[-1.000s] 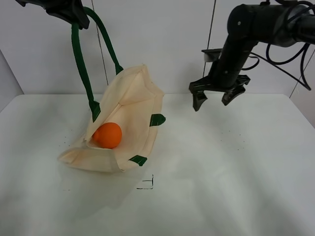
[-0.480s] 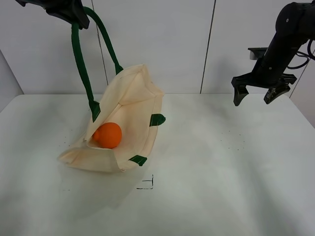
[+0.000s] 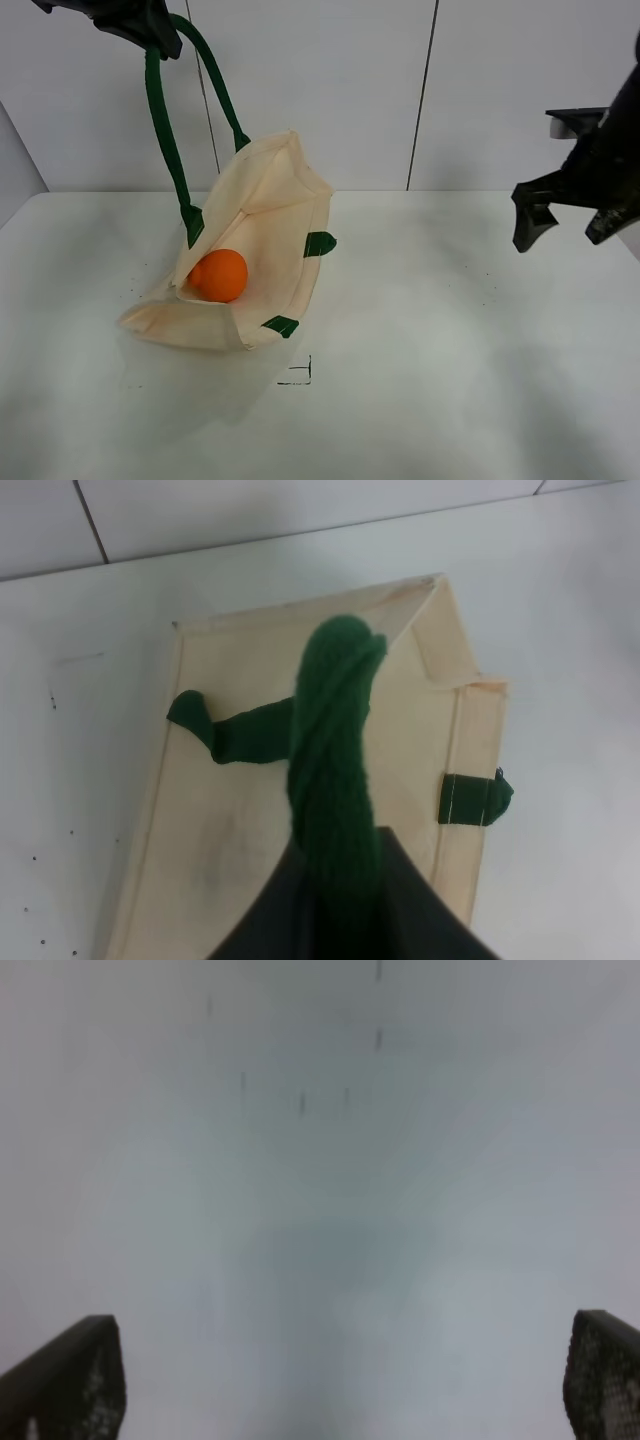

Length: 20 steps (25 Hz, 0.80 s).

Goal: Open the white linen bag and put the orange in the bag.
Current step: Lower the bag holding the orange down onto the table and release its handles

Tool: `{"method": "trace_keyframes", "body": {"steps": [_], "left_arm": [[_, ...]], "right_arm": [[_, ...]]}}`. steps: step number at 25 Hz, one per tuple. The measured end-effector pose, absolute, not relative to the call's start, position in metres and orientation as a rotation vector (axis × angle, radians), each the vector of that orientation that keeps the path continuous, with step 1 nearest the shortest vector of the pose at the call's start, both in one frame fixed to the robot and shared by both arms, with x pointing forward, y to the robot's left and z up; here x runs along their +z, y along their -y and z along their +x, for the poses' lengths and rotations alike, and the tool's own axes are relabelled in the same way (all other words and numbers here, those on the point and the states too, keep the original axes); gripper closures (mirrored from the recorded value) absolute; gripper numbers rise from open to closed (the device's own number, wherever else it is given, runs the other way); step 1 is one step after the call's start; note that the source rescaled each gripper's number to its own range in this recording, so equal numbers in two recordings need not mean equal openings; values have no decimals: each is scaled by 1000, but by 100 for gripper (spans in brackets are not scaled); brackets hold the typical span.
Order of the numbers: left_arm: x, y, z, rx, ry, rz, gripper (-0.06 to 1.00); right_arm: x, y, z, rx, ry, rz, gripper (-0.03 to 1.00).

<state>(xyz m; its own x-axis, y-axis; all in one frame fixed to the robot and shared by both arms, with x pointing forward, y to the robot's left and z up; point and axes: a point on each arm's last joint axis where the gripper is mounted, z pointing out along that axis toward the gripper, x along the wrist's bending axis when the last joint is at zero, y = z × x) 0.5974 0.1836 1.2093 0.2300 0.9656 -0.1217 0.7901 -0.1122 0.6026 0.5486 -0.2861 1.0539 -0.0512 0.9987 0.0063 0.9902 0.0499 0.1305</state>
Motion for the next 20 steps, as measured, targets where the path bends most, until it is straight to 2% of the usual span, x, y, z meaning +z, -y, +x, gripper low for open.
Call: {"method": "trace_keyframes", "body": {"steps": [5,11,20], "left_arm": [[1209,-184,597,409,-1606,1951,94],[1209,-184,597,410,-1604,1953,94],[1209,-184,597,410,-1604,1953,94]], "right_arm": [[1070,289,464,205,-2187,2072,-3],[1071,293,376,347,-2106,1994,-3],[1048,296,294,682,-1871,1759,-3]]}}
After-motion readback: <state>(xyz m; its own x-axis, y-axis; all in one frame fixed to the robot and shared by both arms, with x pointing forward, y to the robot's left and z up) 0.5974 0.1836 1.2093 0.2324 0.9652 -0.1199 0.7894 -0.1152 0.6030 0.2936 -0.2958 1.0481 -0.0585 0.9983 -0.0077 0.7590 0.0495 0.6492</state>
